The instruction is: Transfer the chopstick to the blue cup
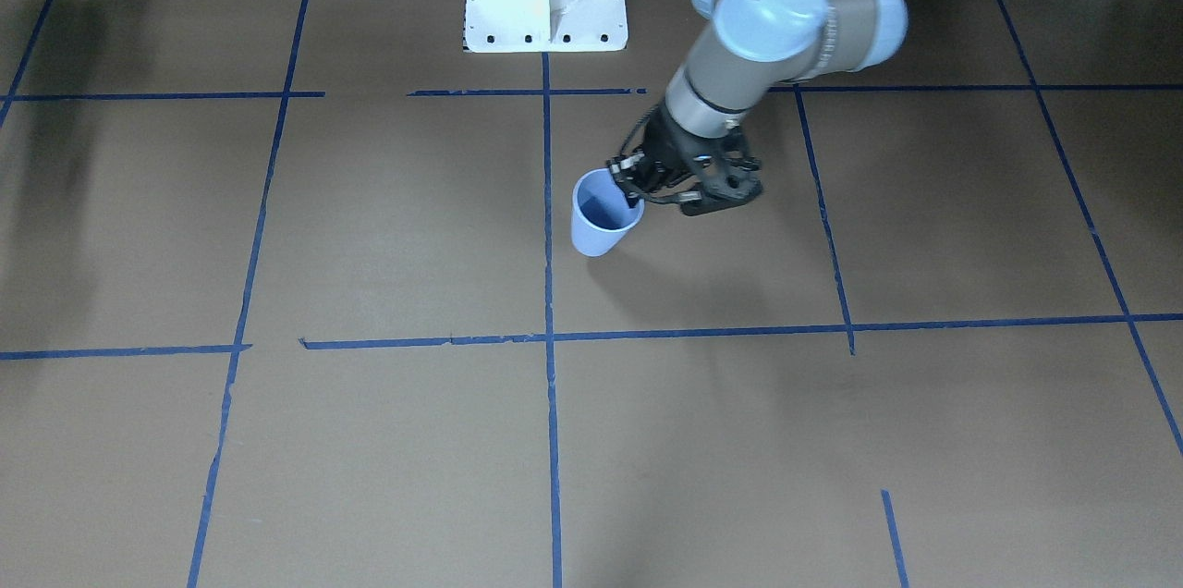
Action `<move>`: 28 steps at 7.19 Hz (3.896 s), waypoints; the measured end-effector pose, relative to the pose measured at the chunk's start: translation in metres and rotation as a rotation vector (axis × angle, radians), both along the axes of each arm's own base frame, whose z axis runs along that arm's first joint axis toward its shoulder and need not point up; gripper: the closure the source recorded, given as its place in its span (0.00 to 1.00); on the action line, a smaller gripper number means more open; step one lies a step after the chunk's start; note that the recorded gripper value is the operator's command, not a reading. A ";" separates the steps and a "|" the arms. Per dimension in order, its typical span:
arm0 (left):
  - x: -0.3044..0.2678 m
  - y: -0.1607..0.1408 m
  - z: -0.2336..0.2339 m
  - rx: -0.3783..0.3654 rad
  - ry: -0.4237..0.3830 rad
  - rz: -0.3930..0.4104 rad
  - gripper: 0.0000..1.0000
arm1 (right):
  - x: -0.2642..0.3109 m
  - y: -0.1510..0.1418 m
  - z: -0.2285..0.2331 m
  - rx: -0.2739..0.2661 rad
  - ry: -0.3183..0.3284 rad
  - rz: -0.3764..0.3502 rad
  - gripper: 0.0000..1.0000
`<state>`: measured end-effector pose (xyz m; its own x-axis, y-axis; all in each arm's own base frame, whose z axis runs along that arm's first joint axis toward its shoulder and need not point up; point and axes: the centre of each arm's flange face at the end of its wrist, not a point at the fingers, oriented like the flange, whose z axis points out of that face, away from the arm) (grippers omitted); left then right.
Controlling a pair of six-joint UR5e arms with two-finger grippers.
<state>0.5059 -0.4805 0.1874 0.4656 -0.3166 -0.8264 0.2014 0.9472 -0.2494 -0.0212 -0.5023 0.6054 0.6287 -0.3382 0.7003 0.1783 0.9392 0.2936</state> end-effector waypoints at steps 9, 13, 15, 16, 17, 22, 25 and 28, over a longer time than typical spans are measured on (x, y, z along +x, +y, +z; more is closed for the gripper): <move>0.053 -0.029 -0.022 0.008 -0.074 -0.040 0.01 | -0.011 -0.008 -0.013 -0.007 -0.028 0.001 0.00; 0.027 -0.027 -0.044 0.037 -0.025 -0.063 0.00 | -0.011 -0.007 -0.024 -0.038 -0.009 0.060 0.02; -0.022 -0.021 -0.039 0.060 0.014 -0.103 0.00 | 0.009 0.022 -0.027 -0.083 0.061 0.170 0.05; -0.034 -0.019 -0.029 0.060 0.014 -0.111 0.00 | 0.032 0.045 -0.013 -0.119 0.072 0.218 0.07; -0.039 -0.018 -0.025 0.060 0.013 -0.115 0.00 | 0.049 0.064 0.000 -0.135 0.080 0.238 0.07; -0.042 -0.018 -0.017 0.055 0.006 -0.118 0.00 | 0.066 0.092 0.030 -0.141 0.114 0.213 0.32; -0.042 -0.017 -0.014 0.054 0.005 -0.118 0.00 | 0.062 0.096 0.044 -0.171 0.119 0.200 0.86; -0.042 -0.017 -0.013 0.054 0.005 -0.117 0.00 | 0.062 0.101 0.054 -0.182 0.121 0.194 0.98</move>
<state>0.4642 -0.4972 0.1746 0.4238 -0.3236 -0.8460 0.3105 0.9293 -0.2000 0.0413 -0.4011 0.6598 0.7521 -0.0793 0.6542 0.0140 0.9944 0.1045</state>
